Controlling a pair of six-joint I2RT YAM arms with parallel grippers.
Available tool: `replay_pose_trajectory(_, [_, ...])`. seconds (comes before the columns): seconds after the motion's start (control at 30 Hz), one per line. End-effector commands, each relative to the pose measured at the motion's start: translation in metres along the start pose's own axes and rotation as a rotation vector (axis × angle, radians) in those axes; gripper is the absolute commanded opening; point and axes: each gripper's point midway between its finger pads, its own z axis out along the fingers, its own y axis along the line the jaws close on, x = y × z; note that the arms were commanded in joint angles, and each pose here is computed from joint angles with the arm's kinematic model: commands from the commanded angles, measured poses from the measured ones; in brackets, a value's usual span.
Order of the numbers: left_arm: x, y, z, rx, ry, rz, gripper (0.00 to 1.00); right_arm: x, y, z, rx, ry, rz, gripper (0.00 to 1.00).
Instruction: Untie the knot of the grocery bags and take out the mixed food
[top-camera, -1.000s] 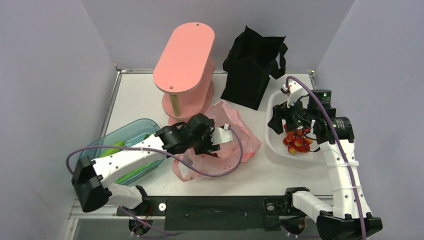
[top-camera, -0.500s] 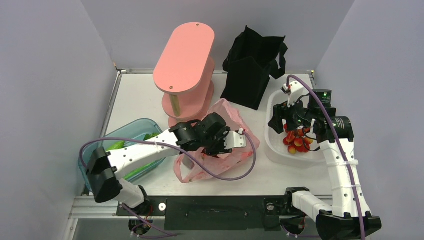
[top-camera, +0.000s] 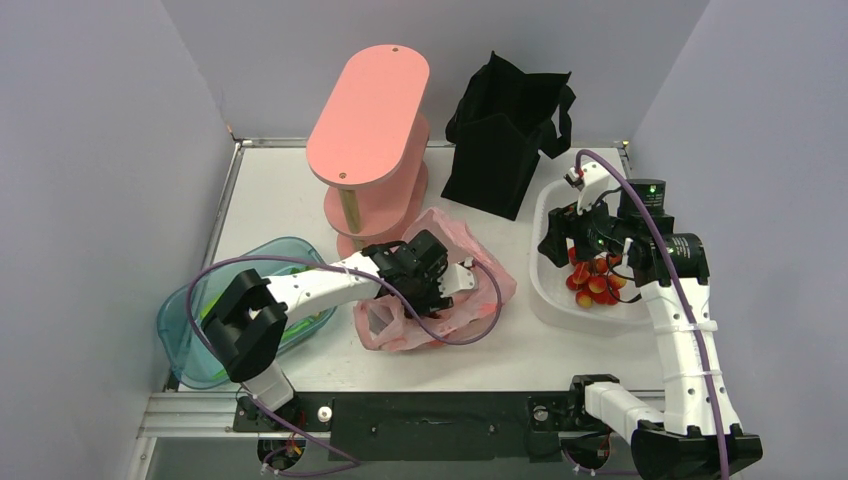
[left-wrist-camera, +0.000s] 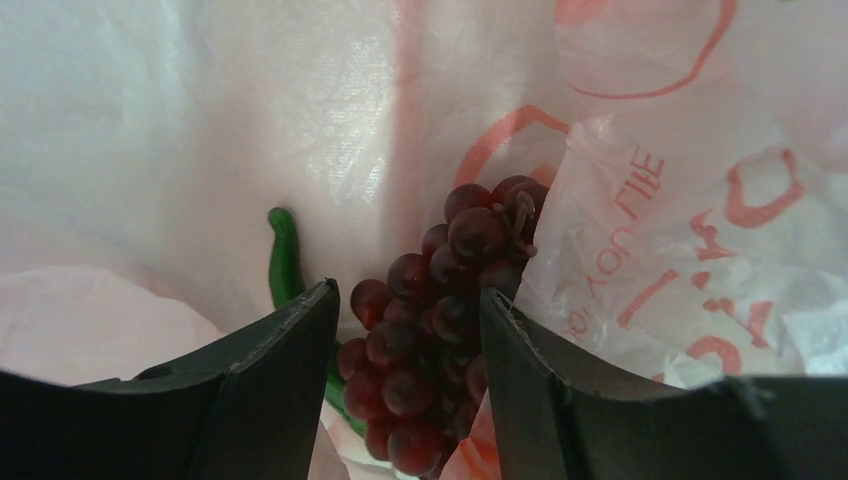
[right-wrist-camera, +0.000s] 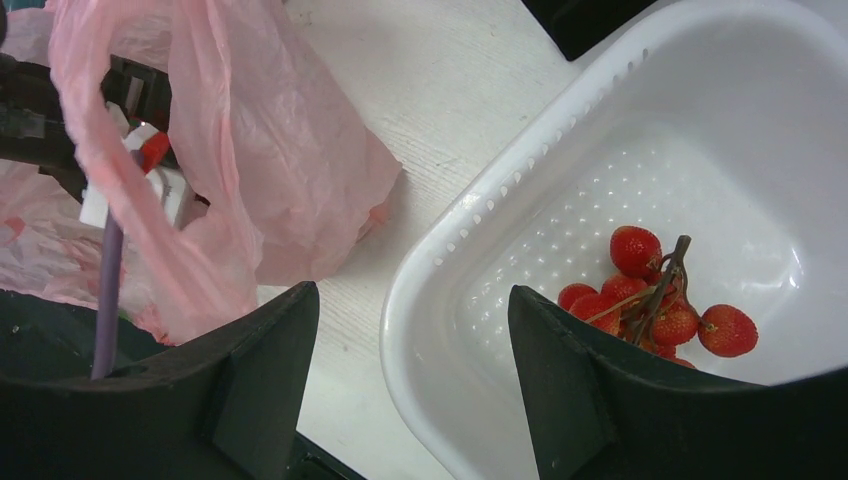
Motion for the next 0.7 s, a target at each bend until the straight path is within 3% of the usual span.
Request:
replay_pose_trajectory(0.0, [-0.002,-0.008,0.016,0.019,-0.019,-0.036,0.53,-0.005,-0.002,-0.003,0.014,-0.033,-0.016,0.65])
replay_pose_trajectory(0.33, [0.034,-0.034,0.041,0.065,0.071,-0.073,0.56,-0.005,-0.003,-0.006,0.021,-0.041,-0.009,0.65])
replay_pose_trajectory(0.67, [0.041,-0.051,0.054,0.104,0.115,-0.075,0.59,-0.007,-0.002,-0.004,0.011,-0.042,-0.002,0.65])
